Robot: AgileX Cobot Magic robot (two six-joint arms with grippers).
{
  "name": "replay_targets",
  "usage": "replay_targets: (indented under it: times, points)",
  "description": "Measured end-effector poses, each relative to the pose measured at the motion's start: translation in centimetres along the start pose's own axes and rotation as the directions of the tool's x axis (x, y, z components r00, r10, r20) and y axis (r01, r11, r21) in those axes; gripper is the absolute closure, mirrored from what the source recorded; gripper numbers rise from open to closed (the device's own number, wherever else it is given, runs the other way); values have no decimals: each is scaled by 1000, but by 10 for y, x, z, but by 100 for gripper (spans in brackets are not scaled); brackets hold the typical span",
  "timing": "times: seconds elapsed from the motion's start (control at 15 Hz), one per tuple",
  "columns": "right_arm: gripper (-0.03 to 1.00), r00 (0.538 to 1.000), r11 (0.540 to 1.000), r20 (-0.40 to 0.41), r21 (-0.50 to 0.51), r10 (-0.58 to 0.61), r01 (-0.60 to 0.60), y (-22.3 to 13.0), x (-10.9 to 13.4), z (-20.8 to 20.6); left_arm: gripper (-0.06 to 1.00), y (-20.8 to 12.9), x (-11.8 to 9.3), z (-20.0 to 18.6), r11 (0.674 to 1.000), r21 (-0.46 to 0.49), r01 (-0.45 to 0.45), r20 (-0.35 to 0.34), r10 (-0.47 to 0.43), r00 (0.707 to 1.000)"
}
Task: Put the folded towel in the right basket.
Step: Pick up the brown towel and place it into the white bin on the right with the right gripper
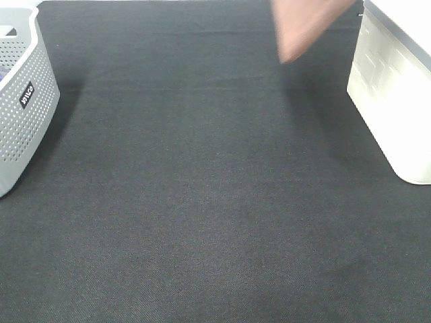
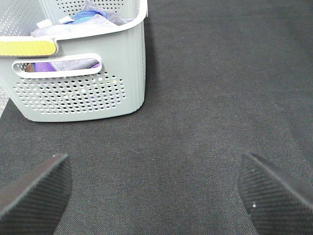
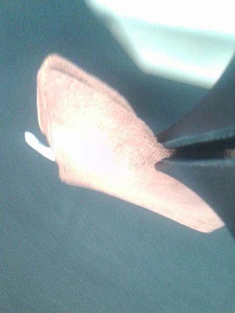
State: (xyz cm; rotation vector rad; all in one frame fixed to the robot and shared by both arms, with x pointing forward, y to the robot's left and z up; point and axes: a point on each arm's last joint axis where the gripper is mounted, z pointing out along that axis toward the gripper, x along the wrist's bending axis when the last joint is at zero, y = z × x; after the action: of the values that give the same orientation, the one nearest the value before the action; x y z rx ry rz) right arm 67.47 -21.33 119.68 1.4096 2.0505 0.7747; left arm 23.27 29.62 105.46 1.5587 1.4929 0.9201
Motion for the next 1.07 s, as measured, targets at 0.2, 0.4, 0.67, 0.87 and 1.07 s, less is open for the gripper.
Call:
replay_targets:
  times: [0.2,0.4,0.67,0.87,1.07]
  points:
    - [97,984,988,89,-45,153,-150,-13,-76,-30,7,0,0,0,1000,0,0,0,0,1000]
    - [97,949,956,119,-67,291,-285,-34,-133,-44,7,0,0,0,1000,0,0,0,0,1000]
    - [97,907,909,152,87,393,-409,-82,-169,-14,7,0,0,0,1000,0,0,0,0,1000]
    - [96,900,887,164,170,403,-428,-100,-171,9,7,0,0,0,1000,0,0,0,0,1000]
    - [89,878,849,208,236,430,-472,-121,-180,41,7,0,0,0,1000,0,0,0,0,1000]
